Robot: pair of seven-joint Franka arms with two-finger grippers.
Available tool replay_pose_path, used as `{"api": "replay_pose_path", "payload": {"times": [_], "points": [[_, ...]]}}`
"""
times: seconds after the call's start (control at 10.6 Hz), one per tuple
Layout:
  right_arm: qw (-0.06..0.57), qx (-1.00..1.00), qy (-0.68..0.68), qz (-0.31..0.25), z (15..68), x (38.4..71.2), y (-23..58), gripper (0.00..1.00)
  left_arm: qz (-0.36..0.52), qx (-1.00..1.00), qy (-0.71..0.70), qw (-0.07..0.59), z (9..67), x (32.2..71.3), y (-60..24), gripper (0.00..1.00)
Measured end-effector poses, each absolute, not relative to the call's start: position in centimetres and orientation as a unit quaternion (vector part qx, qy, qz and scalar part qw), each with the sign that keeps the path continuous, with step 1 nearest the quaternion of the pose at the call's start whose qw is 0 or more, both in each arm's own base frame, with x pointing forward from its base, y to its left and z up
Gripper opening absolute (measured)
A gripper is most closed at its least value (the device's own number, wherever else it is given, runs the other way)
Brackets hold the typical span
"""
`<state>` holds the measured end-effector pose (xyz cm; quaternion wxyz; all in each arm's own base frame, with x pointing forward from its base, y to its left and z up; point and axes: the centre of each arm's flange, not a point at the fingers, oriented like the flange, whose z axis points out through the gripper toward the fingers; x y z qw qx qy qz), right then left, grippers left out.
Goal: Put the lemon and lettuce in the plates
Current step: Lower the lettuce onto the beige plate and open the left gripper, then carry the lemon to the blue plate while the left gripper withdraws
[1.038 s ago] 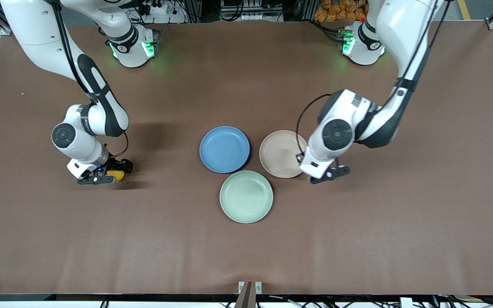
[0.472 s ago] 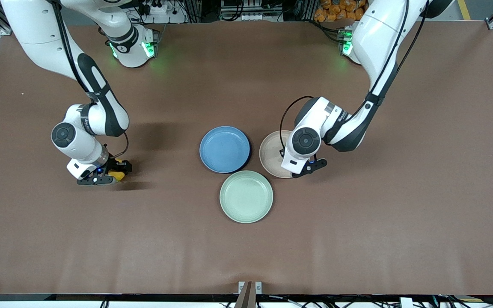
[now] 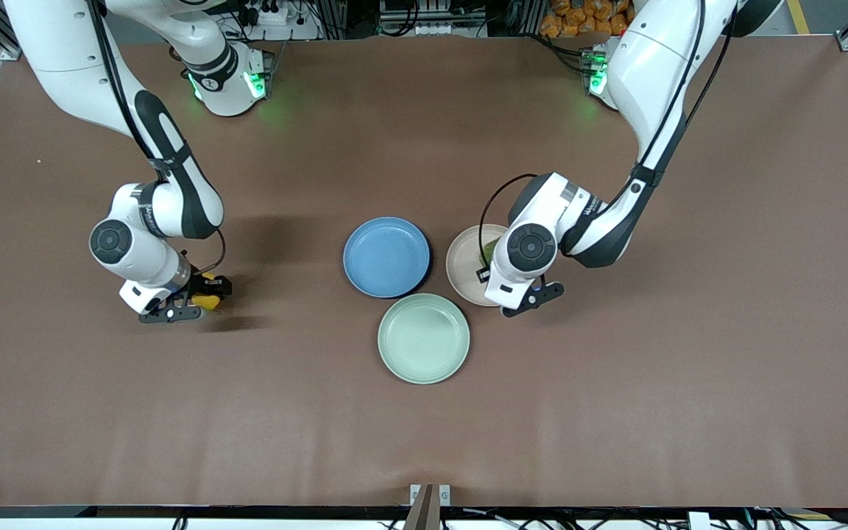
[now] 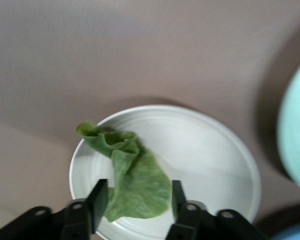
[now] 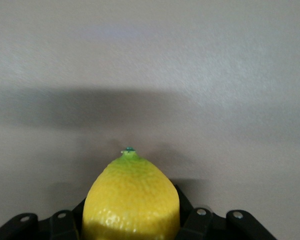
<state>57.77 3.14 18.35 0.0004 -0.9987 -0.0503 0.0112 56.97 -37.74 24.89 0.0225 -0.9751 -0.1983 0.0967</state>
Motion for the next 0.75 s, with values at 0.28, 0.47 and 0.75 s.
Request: {"api": "replay_pose_path", "payload": {"times": [0.28,0.47,0.75], "points": [[0.003,-0.998,-0.053,0.013,19.4,58.6,5.4,0.59,0.048,-0.973,-0.226,-0.012,32.1,60.8,-34.9,0.99],[0.005,-0.999,-0.046,0.011,19.9,58.6,9.7,0.59,0.021,-0.976,-0.217,-0.016,37.8,62.5,-30.4,1.00],[0.011,-0.998,-0.055,0.009,20.7,57.0,19.1,0.59,-0.010,-0.979,-0.204,-0.021,44.5,64.3,-22.6,1.00]]}}
